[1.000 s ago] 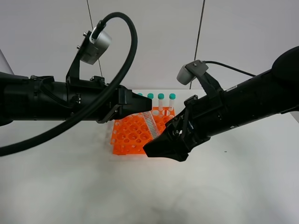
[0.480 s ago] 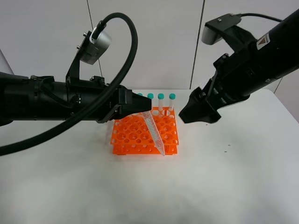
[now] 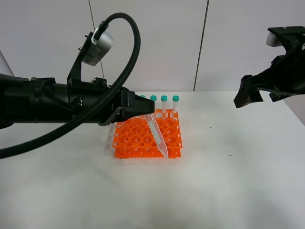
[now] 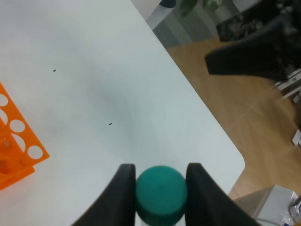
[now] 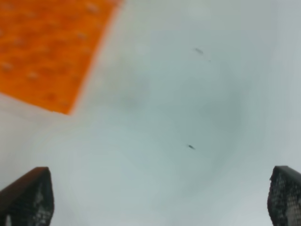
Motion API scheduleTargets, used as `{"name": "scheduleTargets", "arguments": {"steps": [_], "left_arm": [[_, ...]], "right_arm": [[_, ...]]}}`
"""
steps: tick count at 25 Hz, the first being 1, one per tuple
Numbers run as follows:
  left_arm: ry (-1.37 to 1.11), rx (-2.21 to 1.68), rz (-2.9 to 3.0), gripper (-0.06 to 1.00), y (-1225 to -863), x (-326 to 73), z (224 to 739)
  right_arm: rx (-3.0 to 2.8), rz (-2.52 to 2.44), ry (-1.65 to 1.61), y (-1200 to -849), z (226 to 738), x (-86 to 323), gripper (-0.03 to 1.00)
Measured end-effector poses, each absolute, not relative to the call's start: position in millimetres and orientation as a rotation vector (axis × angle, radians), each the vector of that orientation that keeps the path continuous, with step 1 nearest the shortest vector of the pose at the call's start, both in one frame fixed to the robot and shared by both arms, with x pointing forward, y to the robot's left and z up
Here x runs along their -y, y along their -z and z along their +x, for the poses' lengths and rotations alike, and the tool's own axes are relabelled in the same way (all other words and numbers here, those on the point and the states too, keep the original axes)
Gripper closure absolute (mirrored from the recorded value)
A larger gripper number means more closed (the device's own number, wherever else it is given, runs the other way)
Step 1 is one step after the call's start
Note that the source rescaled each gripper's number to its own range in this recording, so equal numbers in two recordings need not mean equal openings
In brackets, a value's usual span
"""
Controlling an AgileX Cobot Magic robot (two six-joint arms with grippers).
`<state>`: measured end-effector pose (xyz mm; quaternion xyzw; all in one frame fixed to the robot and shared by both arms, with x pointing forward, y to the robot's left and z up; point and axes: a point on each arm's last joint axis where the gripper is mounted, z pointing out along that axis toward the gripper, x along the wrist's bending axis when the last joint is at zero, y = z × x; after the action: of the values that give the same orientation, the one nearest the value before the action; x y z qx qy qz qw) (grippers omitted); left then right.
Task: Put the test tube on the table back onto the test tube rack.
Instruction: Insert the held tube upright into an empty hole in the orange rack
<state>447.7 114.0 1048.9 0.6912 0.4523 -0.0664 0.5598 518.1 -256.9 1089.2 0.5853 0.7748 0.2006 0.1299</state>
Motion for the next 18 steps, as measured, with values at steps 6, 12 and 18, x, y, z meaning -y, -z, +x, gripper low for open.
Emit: {"name": "scheduleTargets", "arguments": {"steps": [6, 12, 18], "left_arm": [[0.158, -1.066, 1.629, 0.94, -1049, -114, 448], [0.158, -1.066, 1.629, 0.94, -1049, -114, 448], [0.159, -1.067, 1.628, 0.94, -1049, -114, 448]], "right_arm": [[-2.181, 1.891, -0.491, -1081, 520, 282, -0.02], [-2.287, 1.975, -0.351, -1077, 507, 283, -0.02], [-2.231, 2.015, -0.257, -1078, 501, 289, -0.02]]}}
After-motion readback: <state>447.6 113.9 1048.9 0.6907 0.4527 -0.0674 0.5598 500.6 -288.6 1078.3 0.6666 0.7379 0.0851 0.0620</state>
